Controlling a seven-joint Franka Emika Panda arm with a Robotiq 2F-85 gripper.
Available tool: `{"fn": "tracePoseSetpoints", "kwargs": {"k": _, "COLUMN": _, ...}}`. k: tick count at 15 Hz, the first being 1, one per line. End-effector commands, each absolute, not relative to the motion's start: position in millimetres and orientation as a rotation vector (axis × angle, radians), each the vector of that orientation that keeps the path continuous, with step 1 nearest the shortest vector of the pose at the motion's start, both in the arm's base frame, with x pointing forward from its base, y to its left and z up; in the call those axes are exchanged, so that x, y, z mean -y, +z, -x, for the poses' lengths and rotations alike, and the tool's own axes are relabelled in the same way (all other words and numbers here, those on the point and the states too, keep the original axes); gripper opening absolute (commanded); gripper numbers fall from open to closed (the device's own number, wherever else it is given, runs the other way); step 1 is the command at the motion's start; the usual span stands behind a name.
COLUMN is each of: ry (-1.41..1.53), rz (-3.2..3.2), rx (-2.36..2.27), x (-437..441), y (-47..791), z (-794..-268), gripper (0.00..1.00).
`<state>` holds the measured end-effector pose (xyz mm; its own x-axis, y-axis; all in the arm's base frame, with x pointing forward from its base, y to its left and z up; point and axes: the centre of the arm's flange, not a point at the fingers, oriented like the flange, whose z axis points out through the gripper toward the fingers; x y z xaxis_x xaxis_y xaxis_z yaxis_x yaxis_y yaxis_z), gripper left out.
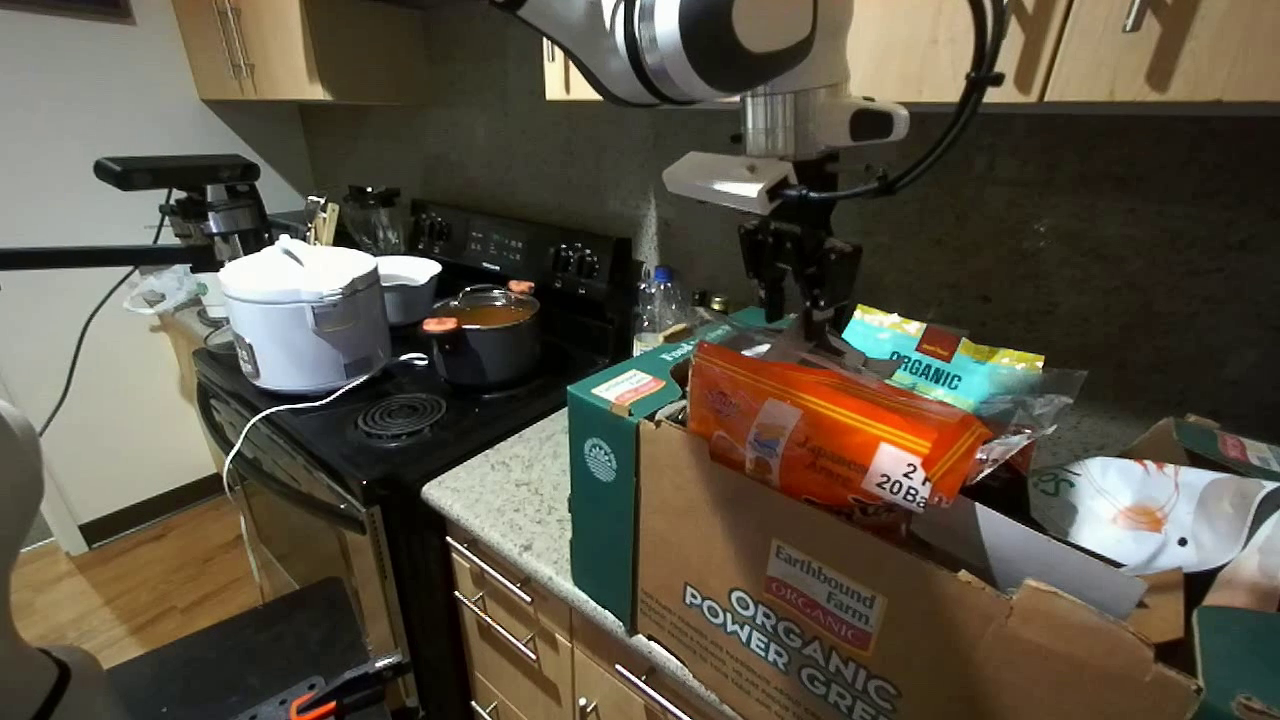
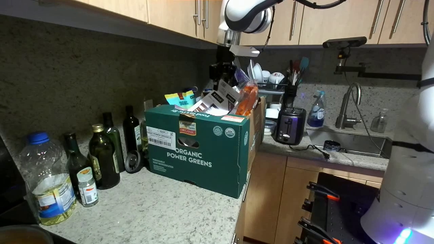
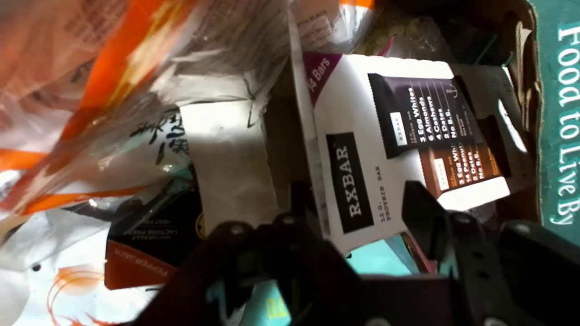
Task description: Put the white box in the green box
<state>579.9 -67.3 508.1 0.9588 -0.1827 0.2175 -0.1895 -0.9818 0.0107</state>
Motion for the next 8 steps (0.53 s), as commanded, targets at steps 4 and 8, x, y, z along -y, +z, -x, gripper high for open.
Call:
{"fn": "tracePoseSetpoints", "kwargs": {"k": 4, "ry": 0.386, "rz": -3.081, "rx": 0.254, "x": 38.5, "y": 554.5, "z": -554.3, "gripper": 1.00}}
{"fn": "tracePoseSetpoints", "kwargs": {"k": 8, "ry": 0.383, "rz": -3.080, "rx": 0.167, "x": 10.8, "y": 572.4, "z": -539.8, "gripper": 1.00}}
